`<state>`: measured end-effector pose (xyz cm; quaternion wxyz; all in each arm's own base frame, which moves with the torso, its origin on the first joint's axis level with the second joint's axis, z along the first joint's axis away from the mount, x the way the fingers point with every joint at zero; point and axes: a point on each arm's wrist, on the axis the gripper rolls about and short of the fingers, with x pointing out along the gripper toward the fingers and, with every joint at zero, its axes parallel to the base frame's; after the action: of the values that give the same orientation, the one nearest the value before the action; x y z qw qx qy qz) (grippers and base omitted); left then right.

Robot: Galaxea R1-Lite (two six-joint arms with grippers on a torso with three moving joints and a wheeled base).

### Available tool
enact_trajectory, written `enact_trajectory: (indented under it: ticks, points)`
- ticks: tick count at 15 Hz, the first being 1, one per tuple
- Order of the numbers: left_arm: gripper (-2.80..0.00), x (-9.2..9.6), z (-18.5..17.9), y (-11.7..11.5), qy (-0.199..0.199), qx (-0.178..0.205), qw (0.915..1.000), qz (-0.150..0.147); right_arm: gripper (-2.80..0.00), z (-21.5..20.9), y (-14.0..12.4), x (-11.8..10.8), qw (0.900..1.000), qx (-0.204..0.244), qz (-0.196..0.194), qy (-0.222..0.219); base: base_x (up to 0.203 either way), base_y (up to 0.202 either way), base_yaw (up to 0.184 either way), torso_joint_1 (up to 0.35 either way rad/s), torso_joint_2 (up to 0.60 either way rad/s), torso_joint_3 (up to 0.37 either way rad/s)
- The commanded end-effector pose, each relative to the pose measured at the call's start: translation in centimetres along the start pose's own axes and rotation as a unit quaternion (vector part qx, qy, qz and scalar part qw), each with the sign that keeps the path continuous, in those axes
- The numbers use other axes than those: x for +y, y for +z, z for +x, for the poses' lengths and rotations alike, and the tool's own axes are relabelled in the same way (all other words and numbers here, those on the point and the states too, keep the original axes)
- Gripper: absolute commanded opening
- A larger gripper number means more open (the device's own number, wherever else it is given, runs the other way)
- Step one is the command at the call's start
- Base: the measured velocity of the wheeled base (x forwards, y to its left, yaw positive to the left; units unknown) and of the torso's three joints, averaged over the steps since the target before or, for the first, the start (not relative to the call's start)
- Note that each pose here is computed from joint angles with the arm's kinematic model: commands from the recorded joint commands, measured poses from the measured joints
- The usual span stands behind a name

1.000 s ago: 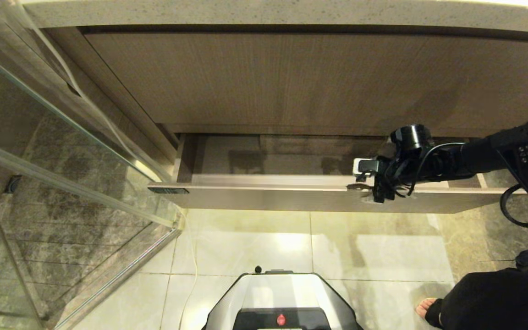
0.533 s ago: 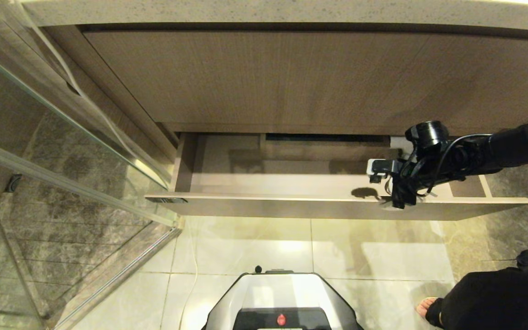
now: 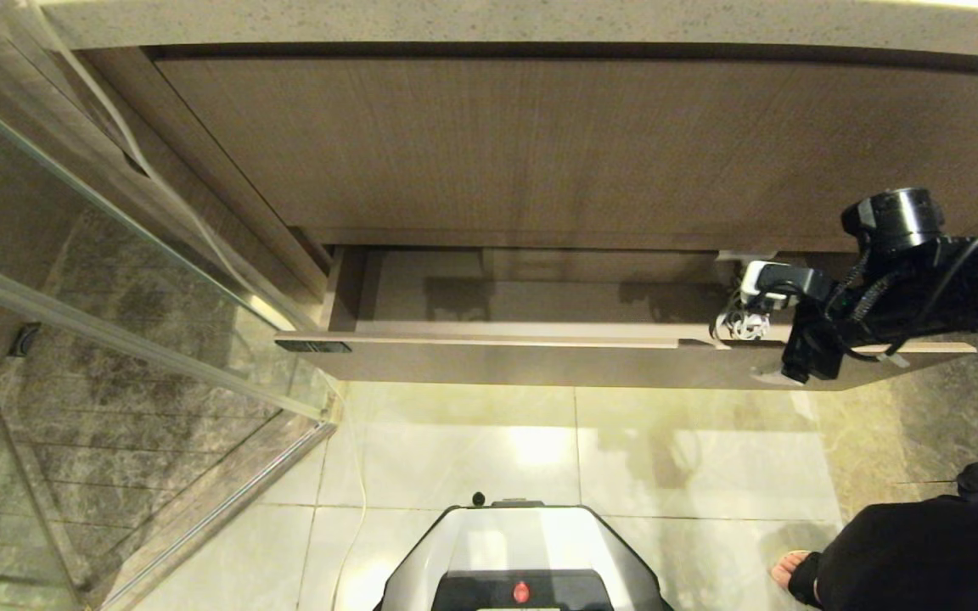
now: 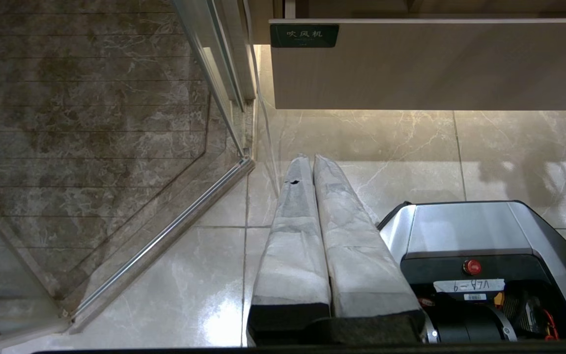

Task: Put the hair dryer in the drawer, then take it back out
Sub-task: Pull open the drawer

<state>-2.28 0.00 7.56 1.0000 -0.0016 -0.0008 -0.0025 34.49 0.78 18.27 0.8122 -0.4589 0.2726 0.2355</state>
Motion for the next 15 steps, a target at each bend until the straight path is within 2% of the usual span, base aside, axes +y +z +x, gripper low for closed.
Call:
enact_trajectory:
  ticks: [1, 3, 6, 8, 9, 12, 15]
  points:
    - [-2.80, 0.0, 0.0, 0.0, 0.000, 0.000, 1.0000, 0.000, 0.00, -5.3, -0.6, 1.9, 0.998, -0.066, 0.000, 0.014, 0.000, 0.000, 0.000, 0.000, 0.00, 0.000]
    - [-2.80, 0.0, 0.0, 0.0, 0.000, 0.001, 1.0000, 0.000, 0.00, -7.2, -1.2, 2.8, 0.996, -0.079, 0.024, 0.016, 0.000, 0.000, 0.000, 0.000, 0.00, 0.000]
    - [-2.80, 0.0, 0.0, 0.0, 0.000, 0.001, 1.0000, 0.000, 0.00, -8.5, -1.1, 2.8, 0.986, -0.087, 0.144, 0.012, 0.000, 0.000, 0.000, 0.000, 0.00, 0.000]
    - [-2.80, 0.0, 0.0, 0.0, 0.000, 0.000, 1.0000, 0.000, 0.00, -10.2, -1.0, 2.7, 0.979, -0.093, 0.182, -0.008, 0.000, 0.000, 0.000, 0.000, 0.00, 0.000]
    - [-2.80, 0.0, 0.0, 0.0, 0.000, 0.000, 1.0000, 0.000, -2.80, -11.0, -0.9, 2.7, 0.978, -0.091, 0.187, -0.018, 0.000, 0.000, 0.000, 0.000, 0.00, 0.000]
    - [-2.80, 0.0, 0.0, 0.0, 0.000, 0.001, 1.0000, -0.001, -2.80, -13.4, -0.5, 3.0, 0.979, -0.090, 0.179, -0.048, 0.000, 0.000, 0.000, 0.000, 0.00, 0.000]
    - [-2.80, 0.0, 0.0, 0.0, 0.000, 0.000, 1.0000, 0.000, -2.80, -18.6, -0.5, 4.8, 0.974, -0.113, 0.168, -0.097, 0.000, 0.000, 0.000, 0.000, 0.00, 0.000]
